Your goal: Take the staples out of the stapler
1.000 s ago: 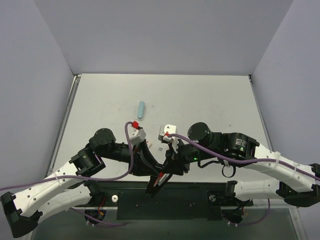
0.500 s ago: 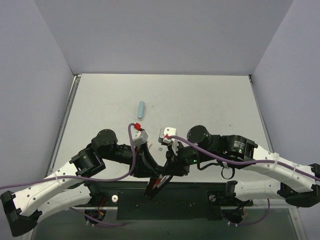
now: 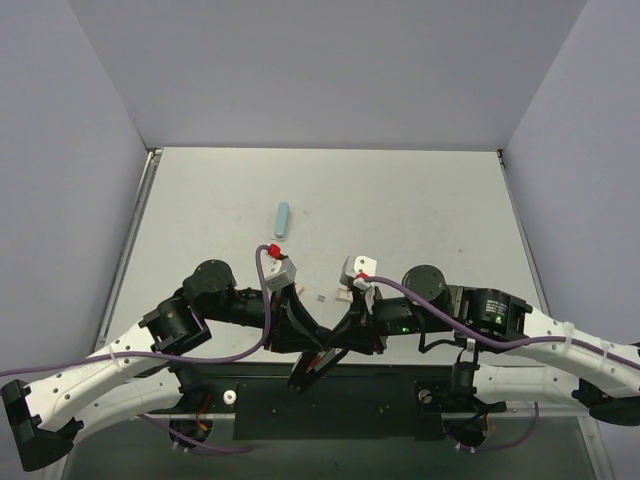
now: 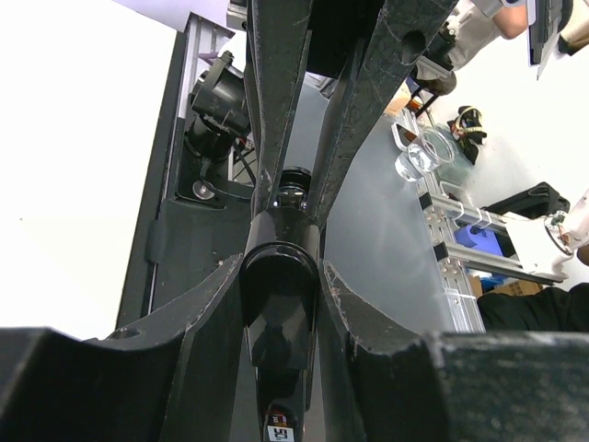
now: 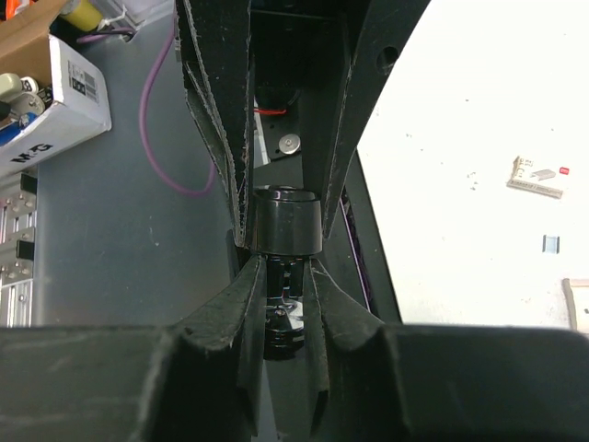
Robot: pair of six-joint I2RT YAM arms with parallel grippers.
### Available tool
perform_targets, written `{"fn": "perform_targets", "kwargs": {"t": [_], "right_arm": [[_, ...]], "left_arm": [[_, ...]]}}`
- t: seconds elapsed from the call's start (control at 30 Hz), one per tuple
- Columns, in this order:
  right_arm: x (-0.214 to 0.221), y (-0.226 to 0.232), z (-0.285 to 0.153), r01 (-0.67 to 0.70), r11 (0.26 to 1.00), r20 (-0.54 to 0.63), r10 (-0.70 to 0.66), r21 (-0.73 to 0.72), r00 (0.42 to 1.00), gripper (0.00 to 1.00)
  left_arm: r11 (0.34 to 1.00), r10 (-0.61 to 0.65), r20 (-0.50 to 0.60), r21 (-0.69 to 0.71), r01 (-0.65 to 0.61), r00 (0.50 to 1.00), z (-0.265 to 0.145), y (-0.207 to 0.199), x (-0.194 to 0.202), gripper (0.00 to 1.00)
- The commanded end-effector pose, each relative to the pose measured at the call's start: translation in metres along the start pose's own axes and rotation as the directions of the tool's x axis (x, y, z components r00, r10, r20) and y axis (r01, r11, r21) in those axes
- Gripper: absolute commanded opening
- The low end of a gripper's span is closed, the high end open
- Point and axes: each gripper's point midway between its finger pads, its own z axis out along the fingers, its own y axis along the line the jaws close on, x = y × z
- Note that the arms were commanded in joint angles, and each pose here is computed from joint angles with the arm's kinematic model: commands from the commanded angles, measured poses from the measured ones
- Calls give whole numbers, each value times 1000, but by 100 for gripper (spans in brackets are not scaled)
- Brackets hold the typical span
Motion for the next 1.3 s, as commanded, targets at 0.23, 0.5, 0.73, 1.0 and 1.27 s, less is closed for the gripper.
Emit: {"fn": "perform_targets", "kwargs": {"t": [0.23, 0.5, 0.73, 1.0, 1.27], "right_arm": [[64, 5, -17, -66, 998, -147, 61, -26, 987, 0], [76, 5, -14, -89, 995, -143, 83, -37, 986, 0], [85, 5, -10, -112, 992, -132, 104, -52, 986, 0], [93, 4, -6, -128, 990, -124, 120, -59, 985, 0], [103, 3, 0, -147, 987, -132, 138, -61, 982, 0]], "left_arm": [[981, 194, 277, -35, -192, 941, -19, -34, -83, 0], [978, 211, 320, -62, -201, 924, -23, -34, -91, 0], [975, 223, 354, -72, -211, 908, -27, -38, -100, 0], [972, 236, 374, -84, -221, 897, -27, -37, -105, 0], [967, 255, 389, -104, -232, 885, -27, -36, -114, 0]]}}
